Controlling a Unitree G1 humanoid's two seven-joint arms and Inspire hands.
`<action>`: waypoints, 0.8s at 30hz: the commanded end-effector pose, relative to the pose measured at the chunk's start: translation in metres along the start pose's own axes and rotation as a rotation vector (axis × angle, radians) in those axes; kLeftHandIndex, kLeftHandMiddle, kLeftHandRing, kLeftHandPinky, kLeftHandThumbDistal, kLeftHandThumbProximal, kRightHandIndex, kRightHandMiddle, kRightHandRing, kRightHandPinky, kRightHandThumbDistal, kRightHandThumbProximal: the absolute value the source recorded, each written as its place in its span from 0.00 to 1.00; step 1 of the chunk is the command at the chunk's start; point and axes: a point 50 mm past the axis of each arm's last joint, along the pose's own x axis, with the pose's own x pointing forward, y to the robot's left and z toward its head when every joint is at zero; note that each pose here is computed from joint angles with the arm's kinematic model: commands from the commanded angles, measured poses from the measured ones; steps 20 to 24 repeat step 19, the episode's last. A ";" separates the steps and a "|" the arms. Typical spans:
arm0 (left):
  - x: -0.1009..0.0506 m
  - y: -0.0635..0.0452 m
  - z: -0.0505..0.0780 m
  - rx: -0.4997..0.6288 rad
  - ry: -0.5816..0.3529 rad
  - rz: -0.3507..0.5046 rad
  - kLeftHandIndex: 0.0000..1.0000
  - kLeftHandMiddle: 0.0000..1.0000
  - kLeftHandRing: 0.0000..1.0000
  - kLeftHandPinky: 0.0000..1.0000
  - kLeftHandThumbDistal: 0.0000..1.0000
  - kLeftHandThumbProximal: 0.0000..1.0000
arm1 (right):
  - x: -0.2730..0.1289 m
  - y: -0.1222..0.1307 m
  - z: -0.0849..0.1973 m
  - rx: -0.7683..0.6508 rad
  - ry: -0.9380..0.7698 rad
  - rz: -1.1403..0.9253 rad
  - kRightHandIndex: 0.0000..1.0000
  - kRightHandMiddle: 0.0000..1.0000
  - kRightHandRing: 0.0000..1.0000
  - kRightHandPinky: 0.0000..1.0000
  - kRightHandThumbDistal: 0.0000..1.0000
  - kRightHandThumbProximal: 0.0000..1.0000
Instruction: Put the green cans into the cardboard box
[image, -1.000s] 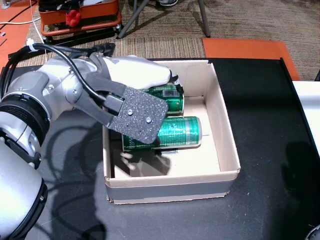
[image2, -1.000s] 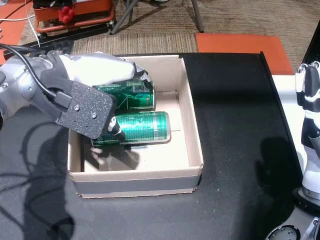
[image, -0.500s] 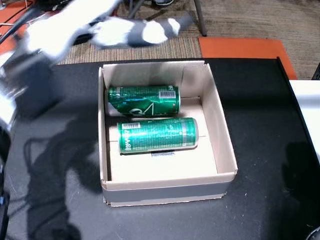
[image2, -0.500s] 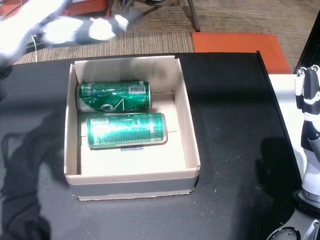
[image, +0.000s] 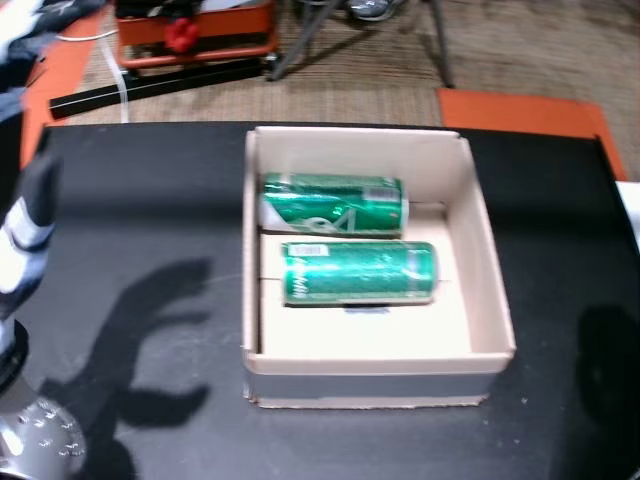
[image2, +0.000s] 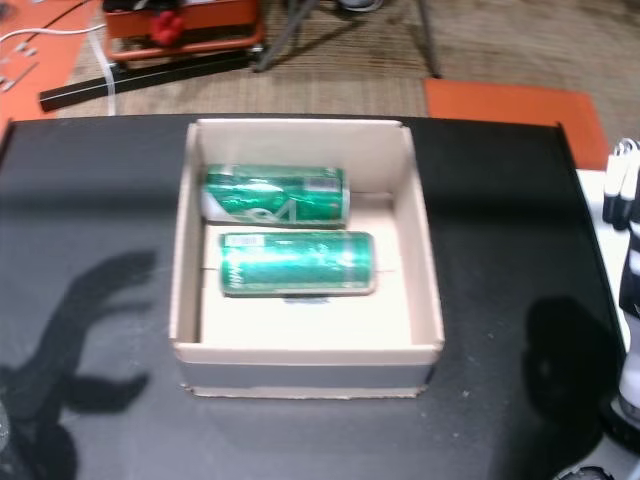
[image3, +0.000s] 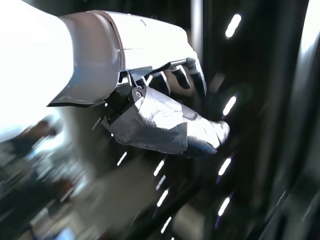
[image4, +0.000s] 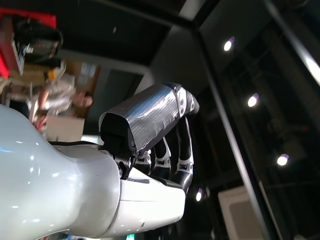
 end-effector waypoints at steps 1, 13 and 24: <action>-0.006 -0.001 0.003 -0.020 0.001 0.026 0.71 0.77 0.85 0.80 0.63 0.88 | -0.003 -0.002 0.006 -0.056 -0.028 -0.010 0.13 0.18 0.27 0.35 0.76 0.20; -0.007 0.002 0.002 -0.027 -0.131 0.023 0.74 0.82 0.95 0.90 0.57 0.99 | -0.003 0.006 0.016 -0.293 -0.318 -0.073 0.46 0.60 0.67 0.70 0.90 0.69; -0.012 0.004 -0.003 -0.090 -0.155 -0.014 0.73 0.80 0.93 0.87 0.56 0.94 | -0.009 0.011 0.016 -0.248 -0.320 -0.104 0.56 0.71 0.77 0.76 0.87 0.69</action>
